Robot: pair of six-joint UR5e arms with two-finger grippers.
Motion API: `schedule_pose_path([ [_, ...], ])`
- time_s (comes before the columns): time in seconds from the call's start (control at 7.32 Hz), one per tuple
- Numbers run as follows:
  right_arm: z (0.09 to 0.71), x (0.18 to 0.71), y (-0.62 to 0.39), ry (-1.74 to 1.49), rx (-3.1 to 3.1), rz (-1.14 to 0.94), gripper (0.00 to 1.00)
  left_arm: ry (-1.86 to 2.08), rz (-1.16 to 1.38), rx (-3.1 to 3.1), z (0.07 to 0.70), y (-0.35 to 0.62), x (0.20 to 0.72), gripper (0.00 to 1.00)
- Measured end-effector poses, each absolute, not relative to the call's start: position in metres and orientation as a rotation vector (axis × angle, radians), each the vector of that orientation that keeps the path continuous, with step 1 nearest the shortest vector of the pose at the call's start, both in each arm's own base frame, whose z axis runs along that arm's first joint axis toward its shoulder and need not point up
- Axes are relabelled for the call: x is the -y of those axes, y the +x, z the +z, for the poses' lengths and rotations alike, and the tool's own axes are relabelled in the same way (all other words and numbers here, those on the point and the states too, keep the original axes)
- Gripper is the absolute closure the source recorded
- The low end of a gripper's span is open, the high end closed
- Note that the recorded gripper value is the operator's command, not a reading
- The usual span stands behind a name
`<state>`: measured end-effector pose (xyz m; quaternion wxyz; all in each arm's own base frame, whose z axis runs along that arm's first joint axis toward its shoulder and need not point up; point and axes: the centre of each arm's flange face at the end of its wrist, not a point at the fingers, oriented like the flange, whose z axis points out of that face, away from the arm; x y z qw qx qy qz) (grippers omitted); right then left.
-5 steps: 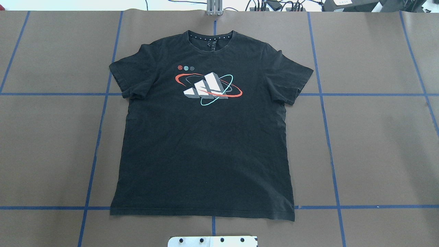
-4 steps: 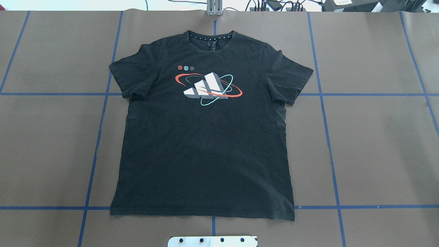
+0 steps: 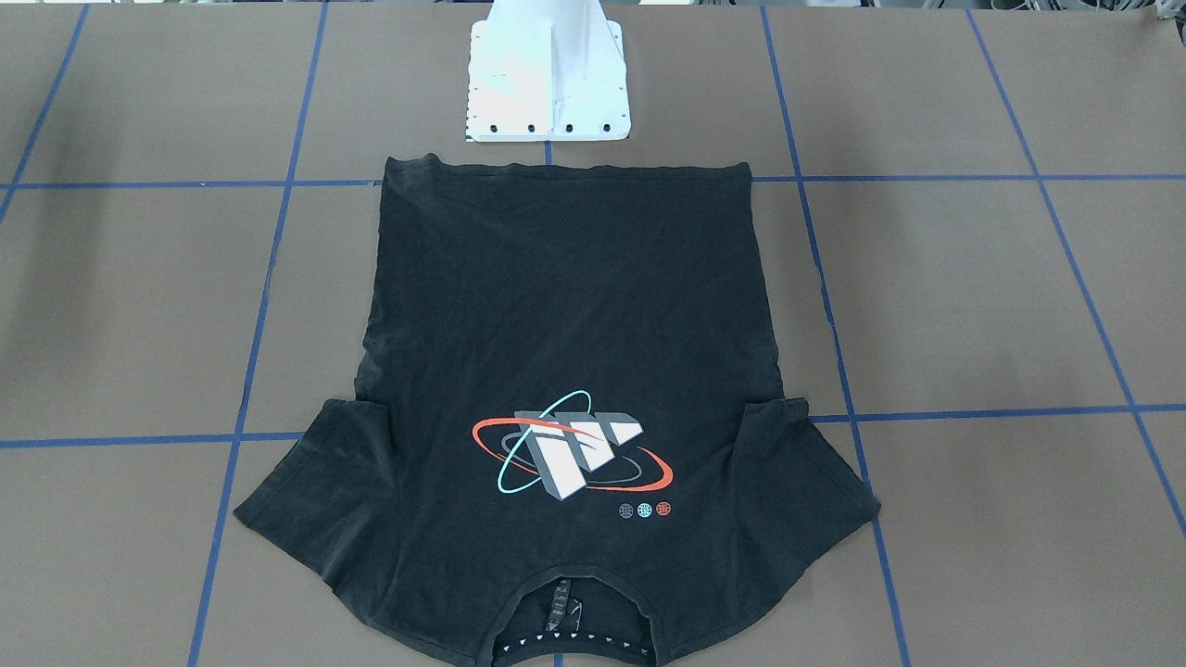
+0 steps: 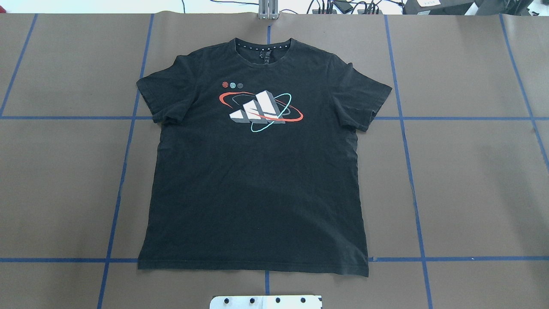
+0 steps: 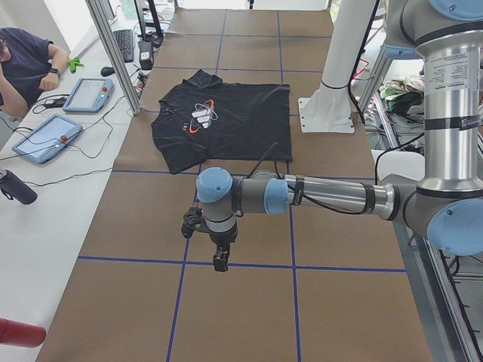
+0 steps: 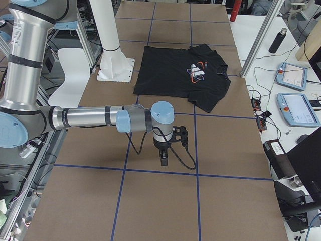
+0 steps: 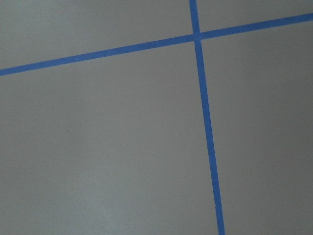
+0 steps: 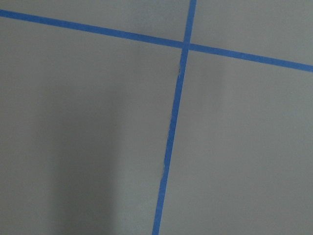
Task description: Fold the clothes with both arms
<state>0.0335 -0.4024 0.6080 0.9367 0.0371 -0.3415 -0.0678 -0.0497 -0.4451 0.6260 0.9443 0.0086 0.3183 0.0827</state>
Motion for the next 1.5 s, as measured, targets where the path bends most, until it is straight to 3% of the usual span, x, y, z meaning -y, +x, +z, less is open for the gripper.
schedule_pose_path([
  [0.68, 0.547, 0.461, -0.034, 0.127, 0.749, -0.198, 0.0, 0.314, 0.26, -0.631, 0.556, -0.047, 0.487, 0.0],
  [1.09, 0.475, 0.555, -0.126, 0.132, 0.794, -0.17, 0.0, 0.509, 0.34, -0.65, 0.541, -0.036, 0.542, 0.0],
  [1.5, 0.405, 0.65, -0.236, 0.132, 0.851, -0.127, 0.0, 0.519, 0.367, -0.763, 0.546, -0.024, 0.558, 0.0],
])
